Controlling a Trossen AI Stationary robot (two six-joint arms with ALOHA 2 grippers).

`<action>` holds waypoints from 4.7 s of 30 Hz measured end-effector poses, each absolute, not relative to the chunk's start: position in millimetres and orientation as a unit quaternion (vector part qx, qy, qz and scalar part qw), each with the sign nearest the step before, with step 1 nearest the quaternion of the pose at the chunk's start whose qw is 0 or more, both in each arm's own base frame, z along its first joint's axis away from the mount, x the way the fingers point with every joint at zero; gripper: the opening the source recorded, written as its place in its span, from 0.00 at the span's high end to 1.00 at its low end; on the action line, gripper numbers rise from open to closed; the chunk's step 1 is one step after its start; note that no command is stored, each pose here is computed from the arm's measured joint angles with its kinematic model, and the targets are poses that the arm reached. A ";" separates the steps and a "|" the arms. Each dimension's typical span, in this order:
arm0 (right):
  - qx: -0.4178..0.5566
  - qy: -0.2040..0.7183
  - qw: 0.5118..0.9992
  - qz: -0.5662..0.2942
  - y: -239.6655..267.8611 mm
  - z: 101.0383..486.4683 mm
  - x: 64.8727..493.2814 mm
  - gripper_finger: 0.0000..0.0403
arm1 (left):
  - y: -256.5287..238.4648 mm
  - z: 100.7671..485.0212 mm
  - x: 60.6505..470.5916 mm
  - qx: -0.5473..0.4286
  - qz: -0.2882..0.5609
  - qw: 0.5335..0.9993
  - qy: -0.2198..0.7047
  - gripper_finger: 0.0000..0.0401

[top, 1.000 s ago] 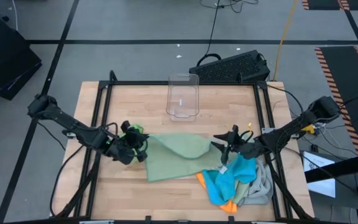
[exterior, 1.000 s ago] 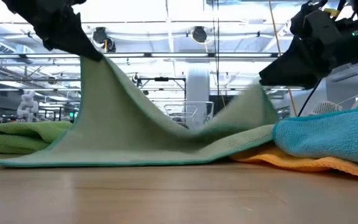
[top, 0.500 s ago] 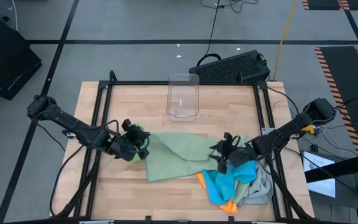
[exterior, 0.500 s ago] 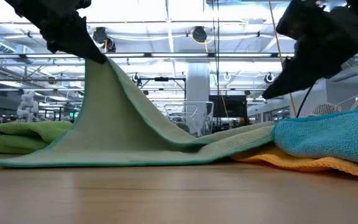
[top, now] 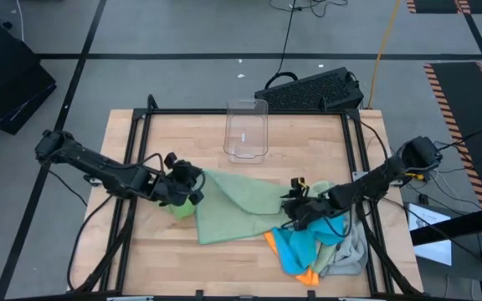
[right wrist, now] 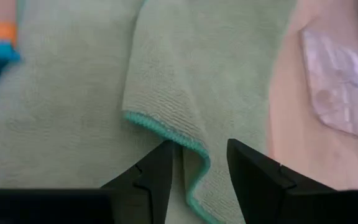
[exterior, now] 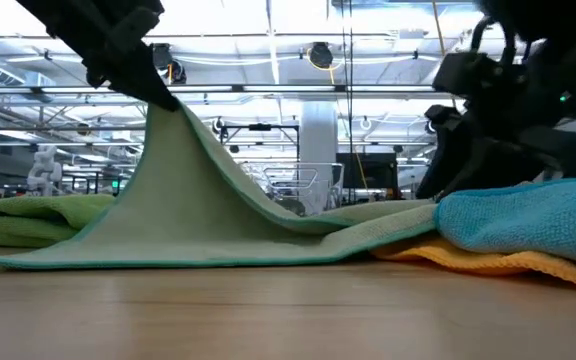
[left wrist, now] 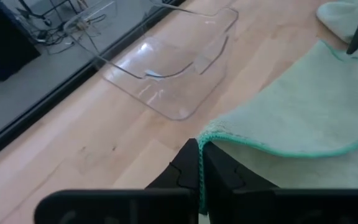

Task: Fold microfiber towels
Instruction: Fold the left light green towel

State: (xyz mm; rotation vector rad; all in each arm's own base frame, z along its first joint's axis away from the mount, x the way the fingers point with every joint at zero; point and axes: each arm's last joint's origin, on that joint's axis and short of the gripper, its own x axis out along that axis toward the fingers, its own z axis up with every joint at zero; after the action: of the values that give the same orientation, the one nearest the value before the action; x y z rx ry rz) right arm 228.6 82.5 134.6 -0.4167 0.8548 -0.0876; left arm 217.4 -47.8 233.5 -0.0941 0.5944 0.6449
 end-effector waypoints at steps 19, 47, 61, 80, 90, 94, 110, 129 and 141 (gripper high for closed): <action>-0.123 0.382 0.903 -0.156 8.2 161.4 239.9 0.99 | -20.3 231.6 222.3 -0.068 0.325 0.888 0.317 0.96; 0.050 0.452 0.891 -0.021 24.0 168.4 214.4 0.74 | -10.9 231.3 224.0 -0.120 0.340 0.881 0.308 0.99; 0.174 0.446 0.878 -0.014 28.8 143.1 215.0 0.70 | -7.6 231.4 224.3 -0.114 0.344 0.879 0.309 0.99; 0.122 0.358 0.925 -0.016 28.0 128.8 245.0 0.78 | -8.6 232.0 225.5 -0.121 0.334 0.883 0.308 0.96; 0.149 0.313 0.938 -0.007 25.9 151.7 241.2 0.97 | -19.9 231.4 225.1 -0.123 0.296 0.891 0.320 0.95; 0.184 0.296 0.937 0.013 24.9 163.5 237.7 0.99 | -29.8 231.3 224.5 -0.118 0.265 0.899 0.328 0.94; 0.235 0.328 0.912 0.074 25.4 196.5 196.7 0.99 | -91.0 234.2 223.8 -0.064 0.139 0.945 0.290 0.94; 0.288 0.357 0.883 0.101 29.8 191.4 198.6 0.98 | -143.0 185.6 229.8 -0.023 0.071 0.932 0.356 0.94; 0.295 0.323 0.892 0.116 31.4 199.2 200.9 0.97 | -164.5 174.9 219.3 -0.011 0.033 0.926 0.377 0.94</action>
State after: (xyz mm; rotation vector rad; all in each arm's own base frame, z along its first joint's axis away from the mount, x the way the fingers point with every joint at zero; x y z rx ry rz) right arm 200.9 31.4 199.2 0.6132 0.6709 0.2407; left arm 219.3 -164.5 174.9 -0.0229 0.7730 0.0668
